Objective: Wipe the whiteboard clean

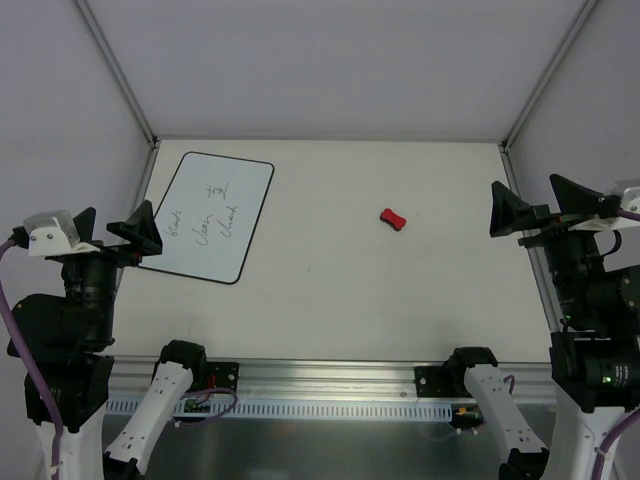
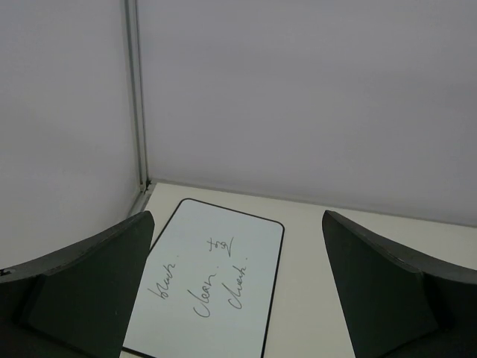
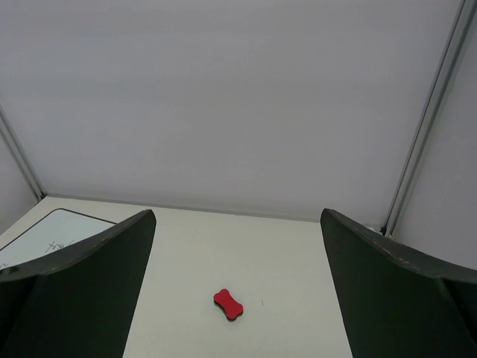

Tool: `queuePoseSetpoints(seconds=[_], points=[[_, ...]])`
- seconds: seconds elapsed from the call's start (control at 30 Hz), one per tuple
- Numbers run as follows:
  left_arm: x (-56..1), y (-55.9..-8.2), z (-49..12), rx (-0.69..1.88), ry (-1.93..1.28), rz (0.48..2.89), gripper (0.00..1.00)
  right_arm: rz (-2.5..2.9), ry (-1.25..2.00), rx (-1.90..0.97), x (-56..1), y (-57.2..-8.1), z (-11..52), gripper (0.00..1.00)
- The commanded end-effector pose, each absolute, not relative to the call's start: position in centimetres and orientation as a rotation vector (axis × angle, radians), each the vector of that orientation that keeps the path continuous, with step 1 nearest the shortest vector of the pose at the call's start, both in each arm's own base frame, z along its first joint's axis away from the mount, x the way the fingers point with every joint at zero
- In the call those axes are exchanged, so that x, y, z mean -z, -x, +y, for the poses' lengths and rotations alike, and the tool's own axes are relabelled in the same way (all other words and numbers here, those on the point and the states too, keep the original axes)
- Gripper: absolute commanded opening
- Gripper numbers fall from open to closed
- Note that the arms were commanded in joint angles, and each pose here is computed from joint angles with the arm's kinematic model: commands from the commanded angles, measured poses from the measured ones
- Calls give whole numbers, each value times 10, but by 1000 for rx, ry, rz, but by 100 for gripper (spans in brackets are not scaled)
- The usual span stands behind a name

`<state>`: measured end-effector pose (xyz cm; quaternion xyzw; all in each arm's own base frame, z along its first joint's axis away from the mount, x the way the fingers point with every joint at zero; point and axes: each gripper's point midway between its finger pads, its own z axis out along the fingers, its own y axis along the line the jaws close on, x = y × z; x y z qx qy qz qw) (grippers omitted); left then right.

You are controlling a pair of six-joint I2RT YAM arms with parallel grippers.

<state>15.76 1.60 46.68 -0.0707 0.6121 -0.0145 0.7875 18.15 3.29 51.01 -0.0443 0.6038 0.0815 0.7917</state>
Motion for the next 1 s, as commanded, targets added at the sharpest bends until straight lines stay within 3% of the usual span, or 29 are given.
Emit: queuePoseSetpoints(seconds=[0.0,0.33,0.6,0.83,0.97], points=[[-467,-161,17,33,165,1314,99,1322,105,-217,-504,-191,40,99],[-432,-190,6,53,163,1436,99,1610,33,-433,-417,-252,66,99],[-360,-228,-22,159,147,1654,99,2025,-69,-352,-273,-321,59,99],[-296,-259,-38,196,165,1862,99,2329,268,-220,-162,-366,79,99],[-275,-268,-41,195,189,1931,99,2376,496,-214,-133,-392,102,96]])
